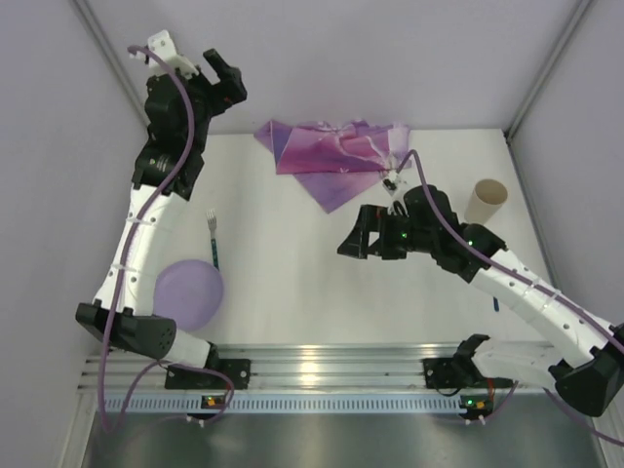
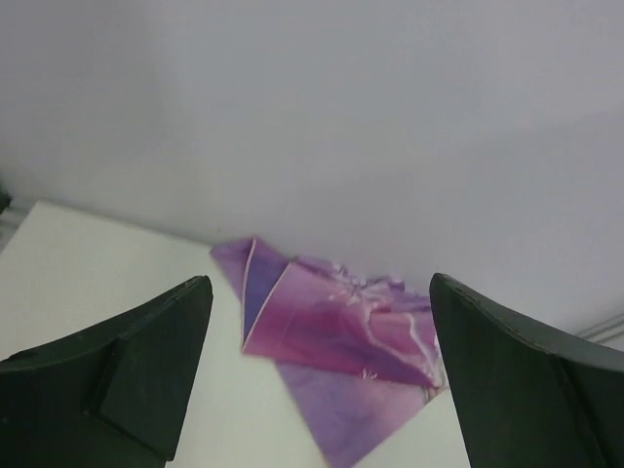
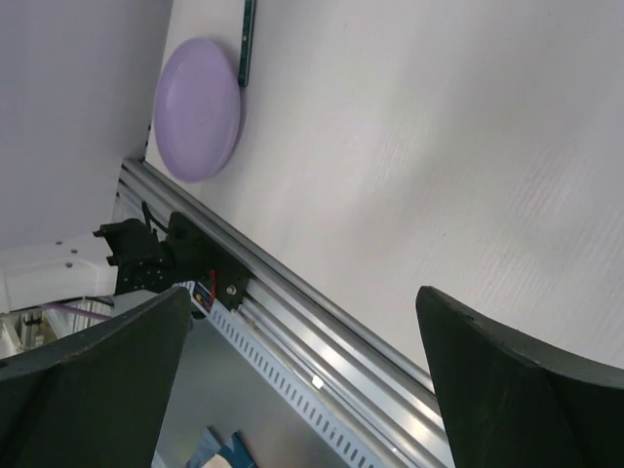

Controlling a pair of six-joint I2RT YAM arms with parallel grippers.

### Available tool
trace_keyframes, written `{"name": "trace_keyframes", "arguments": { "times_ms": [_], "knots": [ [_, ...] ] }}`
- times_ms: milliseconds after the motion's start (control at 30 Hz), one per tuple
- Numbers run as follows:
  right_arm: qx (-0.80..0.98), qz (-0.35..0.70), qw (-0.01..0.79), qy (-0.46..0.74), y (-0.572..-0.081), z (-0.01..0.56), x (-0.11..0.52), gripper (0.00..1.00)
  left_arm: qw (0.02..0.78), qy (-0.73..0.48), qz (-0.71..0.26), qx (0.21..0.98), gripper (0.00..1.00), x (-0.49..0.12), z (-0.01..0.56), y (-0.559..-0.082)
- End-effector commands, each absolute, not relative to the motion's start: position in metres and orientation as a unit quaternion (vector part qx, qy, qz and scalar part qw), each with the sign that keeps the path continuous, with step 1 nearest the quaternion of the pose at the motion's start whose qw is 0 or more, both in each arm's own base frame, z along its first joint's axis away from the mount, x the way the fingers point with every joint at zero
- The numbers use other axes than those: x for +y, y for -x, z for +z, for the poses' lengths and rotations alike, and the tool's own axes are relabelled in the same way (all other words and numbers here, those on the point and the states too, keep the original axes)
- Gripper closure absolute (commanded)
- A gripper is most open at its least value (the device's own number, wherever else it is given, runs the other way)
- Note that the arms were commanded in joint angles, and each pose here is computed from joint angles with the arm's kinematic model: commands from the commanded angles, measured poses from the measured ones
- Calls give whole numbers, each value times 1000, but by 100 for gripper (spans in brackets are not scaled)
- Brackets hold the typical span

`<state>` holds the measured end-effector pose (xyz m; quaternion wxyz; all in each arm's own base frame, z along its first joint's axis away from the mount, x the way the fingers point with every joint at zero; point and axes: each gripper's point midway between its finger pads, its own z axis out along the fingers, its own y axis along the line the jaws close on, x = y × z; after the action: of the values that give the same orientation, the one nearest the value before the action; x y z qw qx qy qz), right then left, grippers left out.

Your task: Set the dinner table for one person

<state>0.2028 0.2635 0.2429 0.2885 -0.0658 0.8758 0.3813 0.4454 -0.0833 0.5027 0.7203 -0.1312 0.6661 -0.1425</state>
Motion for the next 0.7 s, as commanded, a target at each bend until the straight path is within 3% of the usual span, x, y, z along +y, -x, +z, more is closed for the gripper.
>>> {"name": "trace_keyframes", "arguments": {
  "times_ms": [0,67,133,300,467,667],
  "knots": [
    [854,408,315,70,-202,265,261,0,680,266,-115,674,2,-45,452,-424],
    [852,413,314,65,-198,263,258,0,697,98,-216,677,2,-92,435,-419],
    [853,413,313,56,-196,260,253,0,691,21,-295,659,2,-129,425,-407],
    [862,414,290,30,-199,246,240,0,517,133,-313,786,2,-150,301,-432],
    [874,385,294,24,-198,243,221,0,450,159,-224,850,2,-174,205,-441],
    [869,351,348,7,-197,264,190,0,387,155,-248,875,2,-239,140,-447]
  ]
}}
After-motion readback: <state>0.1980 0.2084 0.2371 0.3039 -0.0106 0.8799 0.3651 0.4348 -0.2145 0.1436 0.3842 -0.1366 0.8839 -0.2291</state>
